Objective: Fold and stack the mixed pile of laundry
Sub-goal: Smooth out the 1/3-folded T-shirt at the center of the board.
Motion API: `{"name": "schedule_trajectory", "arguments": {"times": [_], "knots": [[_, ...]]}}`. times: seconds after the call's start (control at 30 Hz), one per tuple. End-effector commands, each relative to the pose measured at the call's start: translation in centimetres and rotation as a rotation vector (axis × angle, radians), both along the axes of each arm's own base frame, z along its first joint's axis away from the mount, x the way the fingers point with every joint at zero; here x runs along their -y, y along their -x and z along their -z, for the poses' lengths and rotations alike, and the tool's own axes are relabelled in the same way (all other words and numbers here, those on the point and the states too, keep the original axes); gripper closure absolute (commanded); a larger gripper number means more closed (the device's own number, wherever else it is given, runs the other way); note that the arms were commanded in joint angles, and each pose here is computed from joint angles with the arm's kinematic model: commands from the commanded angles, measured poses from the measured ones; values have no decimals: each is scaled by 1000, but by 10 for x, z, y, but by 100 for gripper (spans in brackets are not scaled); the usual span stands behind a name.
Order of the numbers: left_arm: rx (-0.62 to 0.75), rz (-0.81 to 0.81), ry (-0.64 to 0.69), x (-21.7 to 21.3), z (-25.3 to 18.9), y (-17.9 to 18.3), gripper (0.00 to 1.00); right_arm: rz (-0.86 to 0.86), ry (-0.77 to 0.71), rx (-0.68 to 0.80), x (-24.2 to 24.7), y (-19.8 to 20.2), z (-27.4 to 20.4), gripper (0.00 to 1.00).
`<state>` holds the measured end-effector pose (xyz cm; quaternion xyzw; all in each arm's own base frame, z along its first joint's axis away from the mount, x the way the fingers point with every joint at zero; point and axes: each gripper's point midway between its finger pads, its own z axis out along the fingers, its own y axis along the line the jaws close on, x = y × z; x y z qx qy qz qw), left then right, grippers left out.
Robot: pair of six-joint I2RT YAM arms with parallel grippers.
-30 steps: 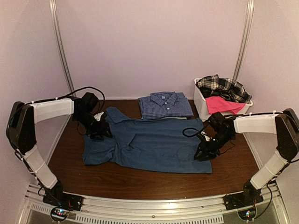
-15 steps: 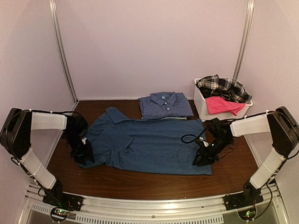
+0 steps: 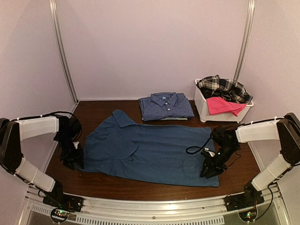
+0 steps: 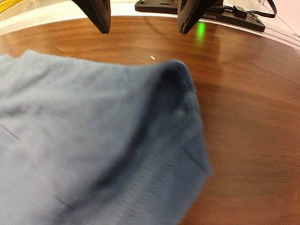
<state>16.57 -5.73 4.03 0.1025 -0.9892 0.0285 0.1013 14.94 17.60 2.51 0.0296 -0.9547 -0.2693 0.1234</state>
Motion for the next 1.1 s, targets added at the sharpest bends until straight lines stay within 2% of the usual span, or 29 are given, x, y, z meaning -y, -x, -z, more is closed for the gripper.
{"name": "schedule_trajectory", "arguments": {"times": [0.0,0.1,0.3,0.43,0.53,0.7,0.8,0.87,0.93,1.0,1.07], "knots": [[171,74,143,40,-32,-34,49,-33,38,80,0,-22,-22,63],[308,60,259,69,-55,-75,49,-12,30,146,-9,-51,-34,63],[277,72,290,86,-23,-100,50,34,-17,145,-23,-68,-23,63],[182,55,227,75,12,-84,52,29,8,113,-21,-65,-1,63],[93,30,154,59,27,-56,53,19,33,99,-17,-62,10,63],[21,12,65,32,29,-7,54,-10,40,67,-18,-46,16,63],[55,10,86,32,17,-3,54,-25,15,45,-25,-31,9,63],[132,12,123,40,0,-23,51,-22,-32,39,-32,-27,-1,64],[273,17,163,51,-29,-60,43,-21,-75,90,-38,-36,-21,63],[403,21,198,61,-62,-103,36,-23,-98,162,-39,-55,-41,64],[477,30,252,74,-85,-139,33,5,-89,252,-31,-81,-56,64]]}}
